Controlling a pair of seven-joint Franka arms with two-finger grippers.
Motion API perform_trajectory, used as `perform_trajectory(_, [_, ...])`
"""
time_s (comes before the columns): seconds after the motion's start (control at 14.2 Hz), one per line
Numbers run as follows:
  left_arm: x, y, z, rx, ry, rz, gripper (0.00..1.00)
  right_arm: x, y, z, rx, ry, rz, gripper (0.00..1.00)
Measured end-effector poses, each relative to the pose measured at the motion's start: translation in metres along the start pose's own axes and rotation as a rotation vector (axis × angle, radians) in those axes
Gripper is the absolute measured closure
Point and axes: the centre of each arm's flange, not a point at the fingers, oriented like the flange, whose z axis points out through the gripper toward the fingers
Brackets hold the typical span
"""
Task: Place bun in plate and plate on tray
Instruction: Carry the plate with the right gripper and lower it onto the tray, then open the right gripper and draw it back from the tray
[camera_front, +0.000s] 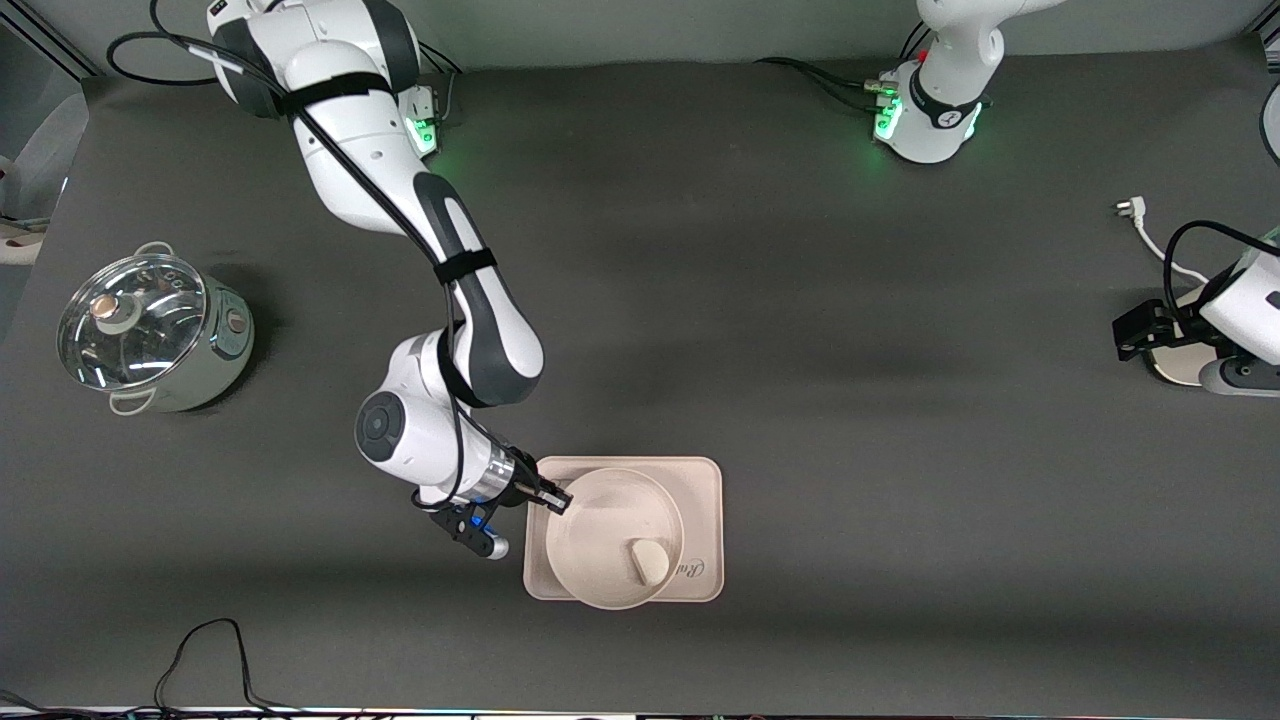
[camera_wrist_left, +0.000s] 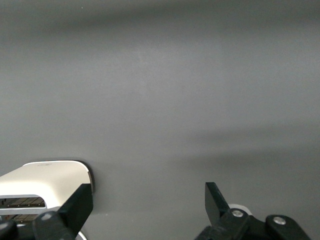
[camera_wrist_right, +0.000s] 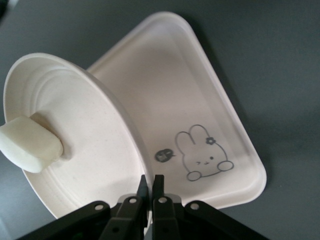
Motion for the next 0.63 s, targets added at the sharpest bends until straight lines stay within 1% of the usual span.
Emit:
perform_trajectory(0.21, [0.003,0.006,0.001,-0.001,0.012,0.011,0.0,0.002,0.013,0.025,0.003,-0.034,0.048,0.95])
perform_trajectory(0.49, [0.006,0.02,0.001,-0.003,0.014,0.035,0.0,0.002,0.018,0.034,-0.002,-0.043,0.057,0.95])
perform_trajectory(0.63, [0.006,0.019,0.001,-0.001,0.014,0.035,0.0,0.002,0.016,0.033,0.003,-0.042,0.057,0.79])
